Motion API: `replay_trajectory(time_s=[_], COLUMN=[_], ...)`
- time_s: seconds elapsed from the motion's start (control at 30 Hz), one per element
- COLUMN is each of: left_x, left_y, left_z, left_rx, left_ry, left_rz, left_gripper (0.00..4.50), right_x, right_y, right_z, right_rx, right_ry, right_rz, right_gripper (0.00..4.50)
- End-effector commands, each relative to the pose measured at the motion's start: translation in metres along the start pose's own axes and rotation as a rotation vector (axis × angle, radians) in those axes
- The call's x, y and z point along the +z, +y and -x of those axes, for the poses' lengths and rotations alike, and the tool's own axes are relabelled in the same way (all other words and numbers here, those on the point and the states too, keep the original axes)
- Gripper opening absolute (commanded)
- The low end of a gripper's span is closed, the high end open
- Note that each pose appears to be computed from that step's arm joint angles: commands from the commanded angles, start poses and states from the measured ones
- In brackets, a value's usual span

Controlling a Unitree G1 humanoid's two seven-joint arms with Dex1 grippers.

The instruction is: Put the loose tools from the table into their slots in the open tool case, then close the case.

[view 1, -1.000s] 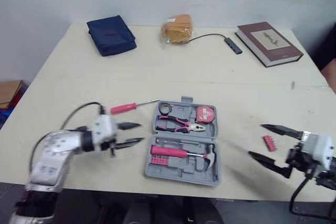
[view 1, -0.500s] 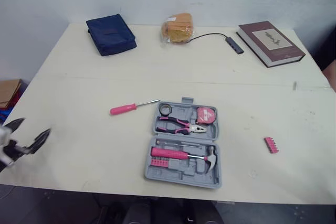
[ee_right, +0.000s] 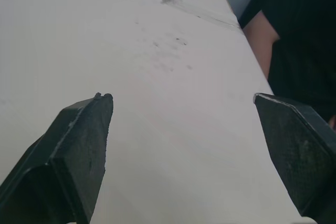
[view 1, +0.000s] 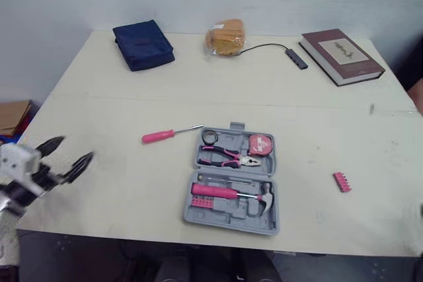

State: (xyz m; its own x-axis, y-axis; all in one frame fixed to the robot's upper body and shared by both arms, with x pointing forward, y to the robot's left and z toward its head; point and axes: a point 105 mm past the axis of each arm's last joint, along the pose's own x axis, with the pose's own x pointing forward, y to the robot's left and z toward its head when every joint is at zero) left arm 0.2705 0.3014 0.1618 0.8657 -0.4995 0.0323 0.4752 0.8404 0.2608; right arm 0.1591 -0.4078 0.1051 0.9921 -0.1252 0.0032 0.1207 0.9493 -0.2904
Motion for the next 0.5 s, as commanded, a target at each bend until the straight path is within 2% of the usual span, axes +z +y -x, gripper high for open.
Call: replay_trajectory(time_s=[0.03, 0.07, 0.13, 0.2, 0.37, 0.5], left_x=[0.019, 0.026, 0.043, 0.055, 0.072, 0.070], left_y=[-0.035, -0.050, -0.086, -0.113, -0.160, -0.178], left_z=[-0.022, -0.031, -0.050, -0.059, -0.064, -0.060], left_rx=[-0.176, -0.243, -0.398, -0.512, -0.723, -0.812], left_ry=[-0.048, -0.068, -0.125, -0.156, -0.183, -0.152], left_rz=[0.003, 0.011, 0.023, 0.036, 0.091, 0.103], left_gripper=[4.47, 4.47, 4.47, 4.47, 4.47, 4.47], right_x=[0.035, 0.043, 0.042, 0.041, 0.035, 0.021], right_y=[0.029, 0.045, 0.078, 0.098, 0.115, 0.114], right_z=[-0.014, -0.019, -0.026, -0.028, -0.033, -0.041], right_rx=[0.066, 0.119, 0.225, 0.305, 0.430, 0.421], right_ry=[-0.089, -0.101, 0.000, 0.051, 0.113, 0.181], right_rz=[-0.078, -0.103, -0.127, -0.149, -0.151, -0.152], right_gripper=[4.50, 4.50, 4.50, 4.50, 4.50, 4.50])
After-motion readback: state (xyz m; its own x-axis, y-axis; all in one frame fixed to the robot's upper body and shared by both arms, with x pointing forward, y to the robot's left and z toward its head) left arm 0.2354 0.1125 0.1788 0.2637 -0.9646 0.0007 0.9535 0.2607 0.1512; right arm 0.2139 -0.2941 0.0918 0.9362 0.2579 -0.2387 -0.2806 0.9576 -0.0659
